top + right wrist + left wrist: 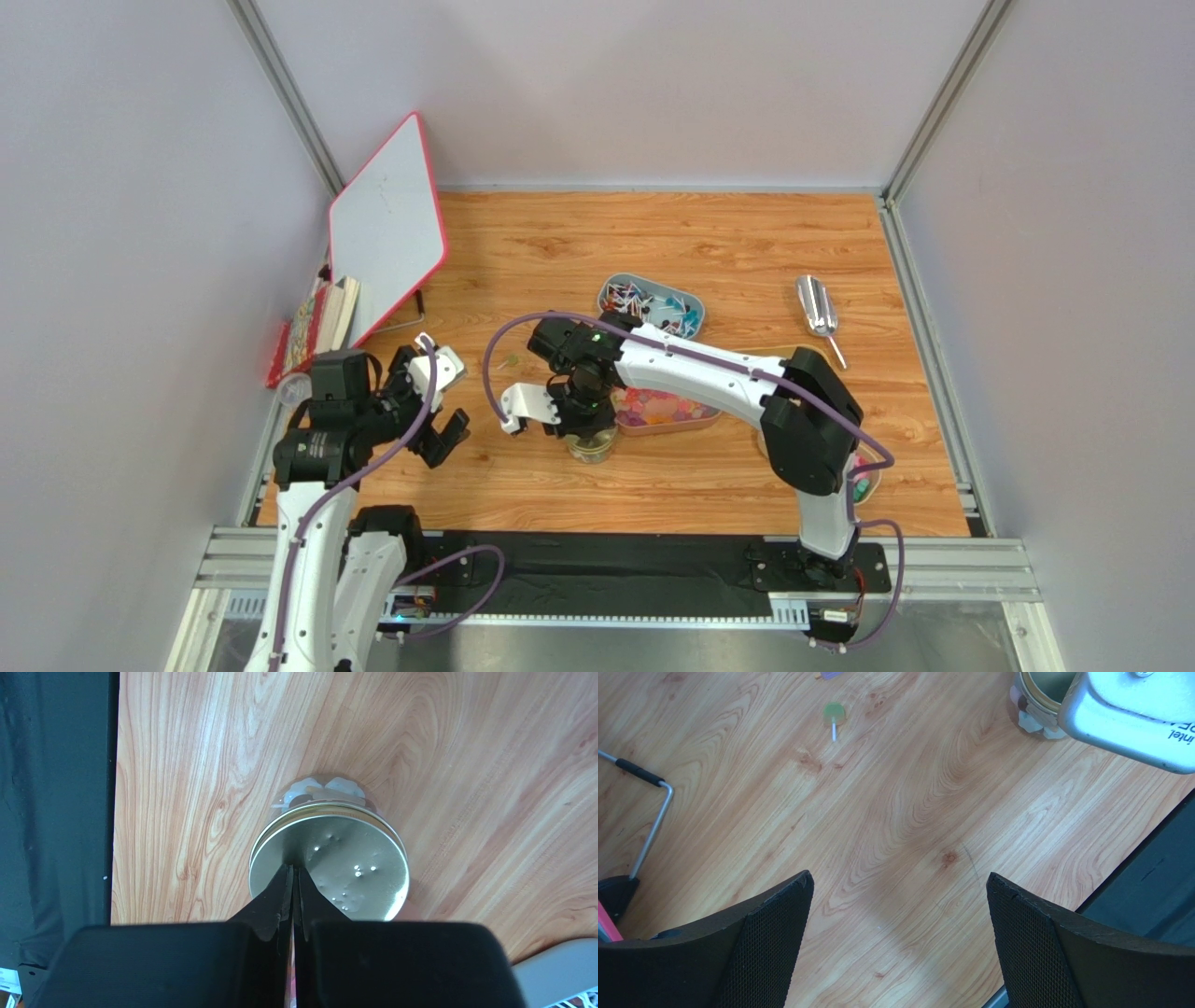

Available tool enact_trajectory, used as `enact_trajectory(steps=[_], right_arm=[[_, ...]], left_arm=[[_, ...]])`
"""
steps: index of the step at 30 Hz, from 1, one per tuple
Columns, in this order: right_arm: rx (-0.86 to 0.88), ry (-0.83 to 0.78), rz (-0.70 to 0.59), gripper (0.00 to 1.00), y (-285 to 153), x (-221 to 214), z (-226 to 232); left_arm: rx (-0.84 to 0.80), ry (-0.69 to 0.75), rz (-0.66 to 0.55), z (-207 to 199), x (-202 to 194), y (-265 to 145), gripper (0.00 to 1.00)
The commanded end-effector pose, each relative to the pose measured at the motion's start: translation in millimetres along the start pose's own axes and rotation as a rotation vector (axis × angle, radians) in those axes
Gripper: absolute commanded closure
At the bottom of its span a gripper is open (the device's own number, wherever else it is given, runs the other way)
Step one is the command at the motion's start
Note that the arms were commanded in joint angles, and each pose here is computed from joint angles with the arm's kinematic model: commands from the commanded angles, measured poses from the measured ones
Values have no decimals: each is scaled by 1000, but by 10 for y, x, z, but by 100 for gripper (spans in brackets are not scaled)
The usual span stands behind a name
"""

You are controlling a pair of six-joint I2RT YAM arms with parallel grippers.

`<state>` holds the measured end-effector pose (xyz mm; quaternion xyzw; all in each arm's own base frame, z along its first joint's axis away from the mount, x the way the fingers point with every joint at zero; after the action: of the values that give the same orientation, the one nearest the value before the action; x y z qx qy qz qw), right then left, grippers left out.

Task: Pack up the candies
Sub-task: Close the bottle lid on the packing bottle, then screw the bottle lid onto the packing bottle.

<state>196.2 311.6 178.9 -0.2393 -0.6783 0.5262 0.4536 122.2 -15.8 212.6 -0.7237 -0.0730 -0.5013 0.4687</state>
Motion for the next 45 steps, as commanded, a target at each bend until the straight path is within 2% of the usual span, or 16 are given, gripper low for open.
enact_trajectory(steps=[1,5,7,10,11,12,13,14,17,19,22,26,30,36,41,45], right_arm=[[-6,17,-14,100,14,-17,58],[-117,17,-64,100,-431,-15,94],[-261,62,-139,100,-819,-13,82],[-503,281,-281,99,-1413,-252,-13],[-585,382,-292,91,-1600,-490,-84],[-631,438,-310,45,-1720,-585,-111],[-671,523,-307,23,-1806,-690,-113],[-718,599,-287,17,-1908,-898,-121],[-753,729,-275,6,-2041,-1230,-6],[-742,767,-257,4,-2053,-1329,101],[-771,751,-214,4,-2119,-1396,268],[-760,735,-183,2,-2093,-1425,394],[-749,740,-189,2,-2106,-1426,344],[-741,725,-220,2,-2152,-1399,252],[-745,703,-214,2,-2185,-1396,292],[-717,684,-208,2,-2169,-1397,339]], left_arm=[[-10,58,-10,-8,-17,-2,1],[-152,144,-102,-121,1,37,0],[-250,170,-145,-185,-20,97,0],[-439,146,-161,-289,44,261,2],[-431,173,-185,-251,140,339,3],[-442,170,-178,-256,155,415,3],[-477,167,-164,-311,178,508,3],[-421,224,-214,-253,287,599,2],[-433,233,-237,-290,315,868,0],[-493,166,-181,-379,254,1044,1],[-450,214,-143,-518,339,1230,1],[-323,221,-159,-442,448,1331,0],[-400,91,-106,-578,513,1352,1],[-384,9,-47,-791,341,1477,0],[-253,-56,-65,-740,239,1523,0],[-262,-52,-45,-739,186,1583,1]])
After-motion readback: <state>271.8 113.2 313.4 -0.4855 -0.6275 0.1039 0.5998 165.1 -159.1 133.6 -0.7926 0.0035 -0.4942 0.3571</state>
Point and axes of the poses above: each gripper's point midway between its finger pads, its own y axis out along the fingers, its own z axis along the line the jaws close on, x = y × z, the point moved 10 cm from there along -y, back along the fingers, and after that the axes turned 12 degrees about -y, right-handed, at the moved point
